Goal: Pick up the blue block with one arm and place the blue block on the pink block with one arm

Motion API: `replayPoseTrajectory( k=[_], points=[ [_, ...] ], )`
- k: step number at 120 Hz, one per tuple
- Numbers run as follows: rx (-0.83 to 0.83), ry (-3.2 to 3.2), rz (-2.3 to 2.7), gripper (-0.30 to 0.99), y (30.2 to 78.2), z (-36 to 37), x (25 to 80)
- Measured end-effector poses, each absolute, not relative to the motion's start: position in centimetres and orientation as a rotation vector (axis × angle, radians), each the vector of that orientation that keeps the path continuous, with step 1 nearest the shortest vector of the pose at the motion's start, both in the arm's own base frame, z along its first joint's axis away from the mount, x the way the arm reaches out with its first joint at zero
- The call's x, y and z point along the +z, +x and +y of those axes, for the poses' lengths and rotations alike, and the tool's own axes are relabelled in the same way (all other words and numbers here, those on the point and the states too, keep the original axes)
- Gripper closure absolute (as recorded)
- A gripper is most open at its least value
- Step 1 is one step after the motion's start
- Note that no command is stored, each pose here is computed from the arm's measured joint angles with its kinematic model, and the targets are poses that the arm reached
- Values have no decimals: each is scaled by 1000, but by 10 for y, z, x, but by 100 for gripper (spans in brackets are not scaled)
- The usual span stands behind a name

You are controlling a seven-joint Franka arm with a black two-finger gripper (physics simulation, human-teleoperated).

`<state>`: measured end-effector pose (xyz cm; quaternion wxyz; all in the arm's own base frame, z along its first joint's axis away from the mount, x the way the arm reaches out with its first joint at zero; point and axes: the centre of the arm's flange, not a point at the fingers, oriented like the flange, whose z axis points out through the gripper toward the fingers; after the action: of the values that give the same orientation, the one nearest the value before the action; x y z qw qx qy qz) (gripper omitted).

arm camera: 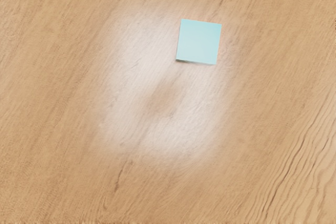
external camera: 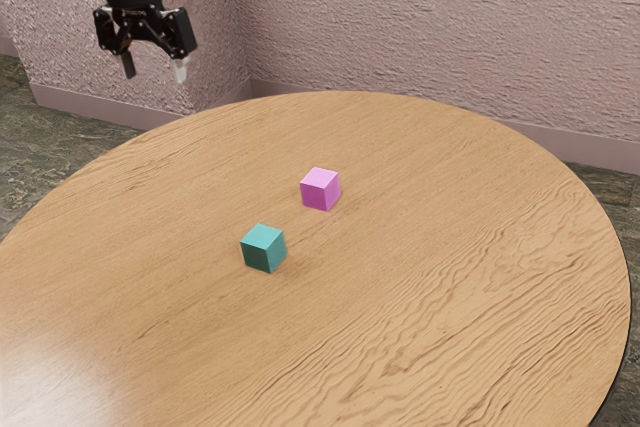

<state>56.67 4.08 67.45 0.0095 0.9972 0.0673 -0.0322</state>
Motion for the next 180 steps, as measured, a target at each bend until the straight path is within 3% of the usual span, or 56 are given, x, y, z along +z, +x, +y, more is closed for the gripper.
replayPoseTrajectory(
  k=[22, 41, 59, 97, 109, 124, 180],
  points=[
    [-98, 3106, 205, 0, 565, 38, 678],
    [253, 3101, 149, 0, 507, 21, 794],
    [296, 3115, 66, 0, 494, -4, 810],
    [-24, 3170, -38, 0, 518, -36, 734],
    [-133, 3204, -5, 0, 455, -24, 677],
    [-116, 3219, 9, 0, 436, -17, 625],
    [-196, 3184, -24, 0, 496, 12, 460]
  ],
)
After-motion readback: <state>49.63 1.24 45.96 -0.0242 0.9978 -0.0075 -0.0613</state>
